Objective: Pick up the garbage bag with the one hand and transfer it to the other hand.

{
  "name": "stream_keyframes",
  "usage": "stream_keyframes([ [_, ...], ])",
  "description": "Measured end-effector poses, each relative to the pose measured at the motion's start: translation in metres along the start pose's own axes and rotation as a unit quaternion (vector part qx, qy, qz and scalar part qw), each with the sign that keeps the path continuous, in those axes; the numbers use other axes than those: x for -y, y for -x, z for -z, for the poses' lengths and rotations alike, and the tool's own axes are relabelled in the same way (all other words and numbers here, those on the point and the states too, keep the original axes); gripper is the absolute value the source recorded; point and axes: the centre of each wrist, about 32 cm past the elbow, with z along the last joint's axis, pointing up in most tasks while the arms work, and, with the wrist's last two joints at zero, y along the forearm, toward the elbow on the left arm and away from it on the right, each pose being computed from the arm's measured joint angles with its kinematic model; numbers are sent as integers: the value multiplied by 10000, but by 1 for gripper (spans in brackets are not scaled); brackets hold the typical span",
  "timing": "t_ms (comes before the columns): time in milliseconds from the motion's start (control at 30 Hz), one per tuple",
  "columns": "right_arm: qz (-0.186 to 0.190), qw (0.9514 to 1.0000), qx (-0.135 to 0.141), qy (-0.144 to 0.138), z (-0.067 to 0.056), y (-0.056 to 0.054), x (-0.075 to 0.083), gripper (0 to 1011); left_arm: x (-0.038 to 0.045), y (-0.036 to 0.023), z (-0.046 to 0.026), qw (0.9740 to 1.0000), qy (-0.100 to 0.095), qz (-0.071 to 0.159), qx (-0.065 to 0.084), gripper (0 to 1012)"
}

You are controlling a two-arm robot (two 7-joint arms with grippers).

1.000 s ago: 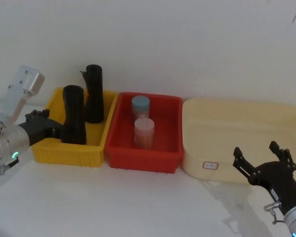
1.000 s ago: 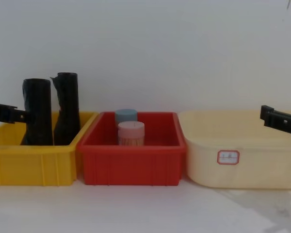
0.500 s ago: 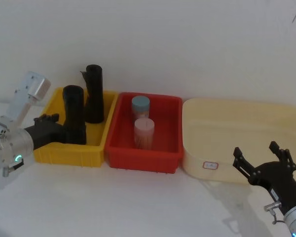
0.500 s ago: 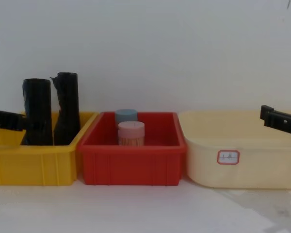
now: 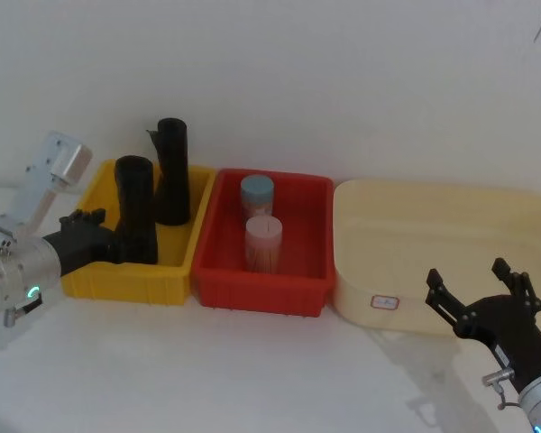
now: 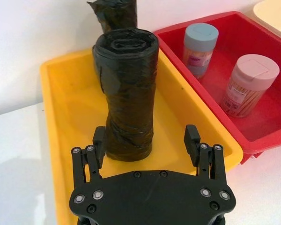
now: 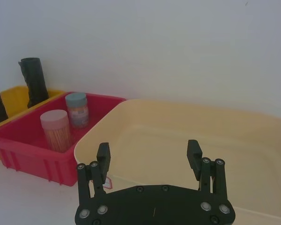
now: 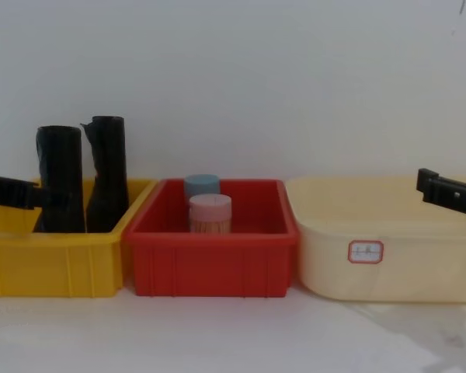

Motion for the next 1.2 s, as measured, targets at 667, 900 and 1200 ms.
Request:
stream_keyframes([
  [667, 0, 10000, 0, 0, 0, 0, 0, 1000, -34, 134, -130, 9977, -80, -599, -294, 1000],
  [900, 0, 10000, 0, 0, 0, 0, 0, 1000, 62, 91, -128, 9977, -112, -538, -386, 1001],
  [1200, 0, 10000, 0, 0, 0, 0, 0, 1000, 226, 16, -125, 9987, -177, -324, -349, 1000],
])
